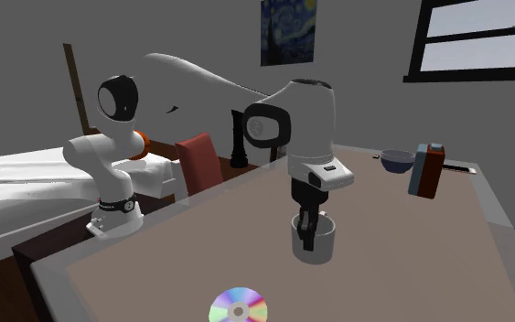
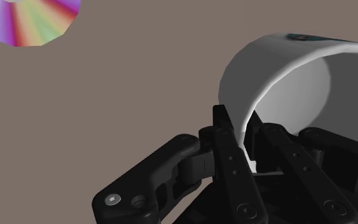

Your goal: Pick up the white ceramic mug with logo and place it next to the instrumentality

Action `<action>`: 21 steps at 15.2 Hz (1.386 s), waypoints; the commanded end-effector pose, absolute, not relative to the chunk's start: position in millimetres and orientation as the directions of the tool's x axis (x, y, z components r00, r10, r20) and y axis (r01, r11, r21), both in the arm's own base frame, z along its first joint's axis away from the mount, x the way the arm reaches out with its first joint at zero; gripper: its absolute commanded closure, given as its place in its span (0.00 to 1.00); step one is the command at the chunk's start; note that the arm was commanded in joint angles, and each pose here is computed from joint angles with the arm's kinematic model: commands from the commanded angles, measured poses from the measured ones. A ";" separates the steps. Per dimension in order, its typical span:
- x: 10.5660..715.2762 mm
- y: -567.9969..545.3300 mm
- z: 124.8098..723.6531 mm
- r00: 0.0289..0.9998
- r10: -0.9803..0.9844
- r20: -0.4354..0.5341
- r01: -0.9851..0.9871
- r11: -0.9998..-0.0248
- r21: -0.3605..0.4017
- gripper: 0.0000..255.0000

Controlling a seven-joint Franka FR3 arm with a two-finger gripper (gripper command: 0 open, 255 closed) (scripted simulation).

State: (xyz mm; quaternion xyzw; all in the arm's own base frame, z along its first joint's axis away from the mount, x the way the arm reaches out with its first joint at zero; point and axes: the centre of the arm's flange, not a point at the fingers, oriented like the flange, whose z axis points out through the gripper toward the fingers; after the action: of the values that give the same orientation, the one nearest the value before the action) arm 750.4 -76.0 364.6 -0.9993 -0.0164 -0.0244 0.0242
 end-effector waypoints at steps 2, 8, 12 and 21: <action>750.3 -75.6 360.4 0.998 0.032 0.050 0.034 -0.998 -0.047 1.00; 750.3 -75.6 360.4 0.998 0.032 0.050 0.034 -0.998 -0.047 1.00; 750.3 -75.5 360.4 0.998 0.032 0.050 0.034 -0.998 -0.047 0.00; 747.9 -78.0 410.3 0.998 0.032 0.050 0.034 -0.998 -0.047 0.00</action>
State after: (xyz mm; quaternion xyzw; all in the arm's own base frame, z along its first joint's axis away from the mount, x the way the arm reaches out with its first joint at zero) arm 747.3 -77.8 409.4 -0.9993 -0.0164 -0.0251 0.0241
